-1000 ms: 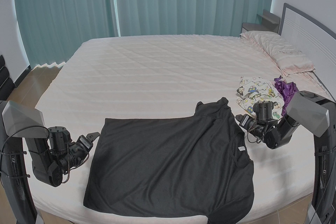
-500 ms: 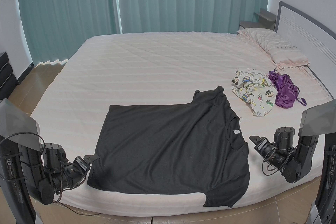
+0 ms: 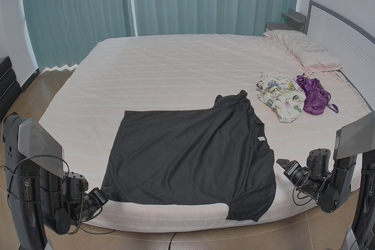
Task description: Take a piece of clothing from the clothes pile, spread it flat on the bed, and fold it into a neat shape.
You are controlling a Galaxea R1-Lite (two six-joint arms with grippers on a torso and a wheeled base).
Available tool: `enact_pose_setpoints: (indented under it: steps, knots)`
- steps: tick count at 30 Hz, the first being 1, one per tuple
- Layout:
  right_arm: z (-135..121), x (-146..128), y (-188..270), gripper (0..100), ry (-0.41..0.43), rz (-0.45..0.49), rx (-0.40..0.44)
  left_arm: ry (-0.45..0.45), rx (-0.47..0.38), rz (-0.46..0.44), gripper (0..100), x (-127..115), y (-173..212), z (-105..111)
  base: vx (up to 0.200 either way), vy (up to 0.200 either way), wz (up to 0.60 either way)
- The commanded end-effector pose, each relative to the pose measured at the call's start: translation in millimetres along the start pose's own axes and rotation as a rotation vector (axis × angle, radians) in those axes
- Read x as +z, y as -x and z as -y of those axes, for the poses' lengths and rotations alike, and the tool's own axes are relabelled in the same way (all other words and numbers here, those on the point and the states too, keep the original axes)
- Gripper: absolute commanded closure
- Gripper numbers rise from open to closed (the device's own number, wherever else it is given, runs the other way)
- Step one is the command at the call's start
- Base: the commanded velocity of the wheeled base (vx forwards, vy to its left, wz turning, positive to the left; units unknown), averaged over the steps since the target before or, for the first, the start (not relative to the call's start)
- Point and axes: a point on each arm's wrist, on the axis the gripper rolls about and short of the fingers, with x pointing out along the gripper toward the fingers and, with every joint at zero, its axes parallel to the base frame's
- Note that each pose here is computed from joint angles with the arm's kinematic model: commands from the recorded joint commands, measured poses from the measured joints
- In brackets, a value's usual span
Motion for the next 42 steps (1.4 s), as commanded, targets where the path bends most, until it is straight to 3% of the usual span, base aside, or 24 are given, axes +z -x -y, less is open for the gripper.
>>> enact_pose_setpoints:
  steps: [1,15,16,22,28,34,42]
  knots:
    - [1,-6,6,0,0.01,-0.014,0.008,-0.043,0.02,-0.009,0,-10,-19,1,0.0,0.0,0.0]
    - [1,-7,8,0,0.009,-0.006,0.023,-0.045,0.003,0.092,0,-2,-49,13,0.0,0.0,0.0]
    - [1,-7,8,0,0.009,-0.006,0.023,-0.045,0.004,0.091,100,-2,-48,13,0.0,0.0,0.0]
    - [6,-13,5,0,0.039,-0.034,0.002,-0.039,0.022,0.083,100,-3,-41,9,0.0,0.0,0.0]
    - [15,-21,-12,0,0.159,-0.144,0.049,-0.01,-0.004,0.127,100,11,-27,12,0.0,0.0,0.0]
    - [23,-25,-37,0,0.303,-0.139,0.037,0.128,-0.04,0.106,100,16,-26,11,0.0,0.0,0.0]
    - [15,-16,-57,0,0.346,-0.13,0.104,0.213,-0.082,0.083,100,31,-22,2,0.0,0.0,0.0]
